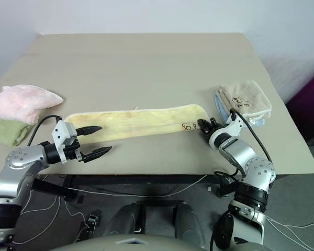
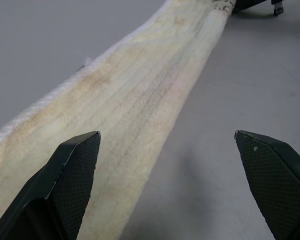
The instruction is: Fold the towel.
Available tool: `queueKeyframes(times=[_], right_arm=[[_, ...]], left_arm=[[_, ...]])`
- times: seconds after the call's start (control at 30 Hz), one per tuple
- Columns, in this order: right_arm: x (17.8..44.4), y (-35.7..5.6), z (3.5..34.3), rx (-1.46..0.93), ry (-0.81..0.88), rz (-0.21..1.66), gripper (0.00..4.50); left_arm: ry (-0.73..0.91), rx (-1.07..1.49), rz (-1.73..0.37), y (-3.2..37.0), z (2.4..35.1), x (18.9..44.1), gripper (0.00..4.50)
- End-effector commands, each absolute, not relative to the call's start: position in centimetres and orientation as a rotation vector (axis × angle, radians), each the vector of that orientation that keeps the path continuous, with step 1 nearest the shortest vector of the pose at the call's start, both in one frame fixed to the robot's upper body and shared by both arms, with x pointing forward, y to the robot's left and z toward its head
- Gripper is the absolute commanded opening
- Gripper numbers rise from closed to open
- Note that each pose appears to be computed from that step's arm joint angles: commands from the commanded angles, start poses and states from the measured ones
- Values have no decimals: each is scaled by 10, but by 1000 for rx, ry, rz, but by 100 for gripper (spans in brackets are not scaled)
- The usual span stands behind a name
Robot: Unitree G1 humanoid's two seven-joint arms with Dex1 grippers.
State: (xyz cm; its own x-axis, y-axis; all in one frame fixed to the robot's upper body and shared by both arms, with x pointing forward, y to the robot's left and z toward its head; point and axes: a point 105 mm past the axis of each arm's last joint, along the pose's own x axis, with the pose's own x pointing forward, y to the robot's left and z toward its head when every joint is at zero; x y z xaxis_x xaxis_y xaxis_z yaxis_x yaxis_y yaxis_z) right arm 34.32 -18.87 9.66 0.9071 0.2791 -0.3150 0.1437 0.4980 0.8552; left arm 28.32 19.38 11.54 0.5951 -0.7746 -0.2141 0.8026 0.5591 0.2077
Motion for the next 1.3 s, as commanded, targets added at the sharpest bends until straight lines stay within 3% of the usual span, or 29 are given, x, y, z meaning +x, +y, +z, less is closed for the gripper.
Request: queueKeyframes(times=[0.03, 0.2, 0.47, 0.7, 0.87, 1.03, 1.3], right_arm=[[344, -210, 94, 1055, 405, -7, 2], [347, -217, 114, 1016, 330, 31, 2], [351, -234, 158, 716, 215, 126, 2], [350, -167, 193, 333, 193, 455, 2], [338, -117, 189, 100, 223, 671, 2], [333, -81, 163, -117, 263, 796, 2], [335, -55, 147, -179, 263, 875, 2]], left_arm=[[46, 317, -929, 193, 127, 281, 450], [48, 314, -927, 192, 125, 281, 450], [45, 310, -923, 190, 121, 281, 450], [35, 304, -922, 186, 119, 282, 450], [27, 303, -916, 185, 120, 282, 450], [18, 297, -912, 182, 120, 281, 450], [14, 283, -898, 179, 118, 278, 450]])
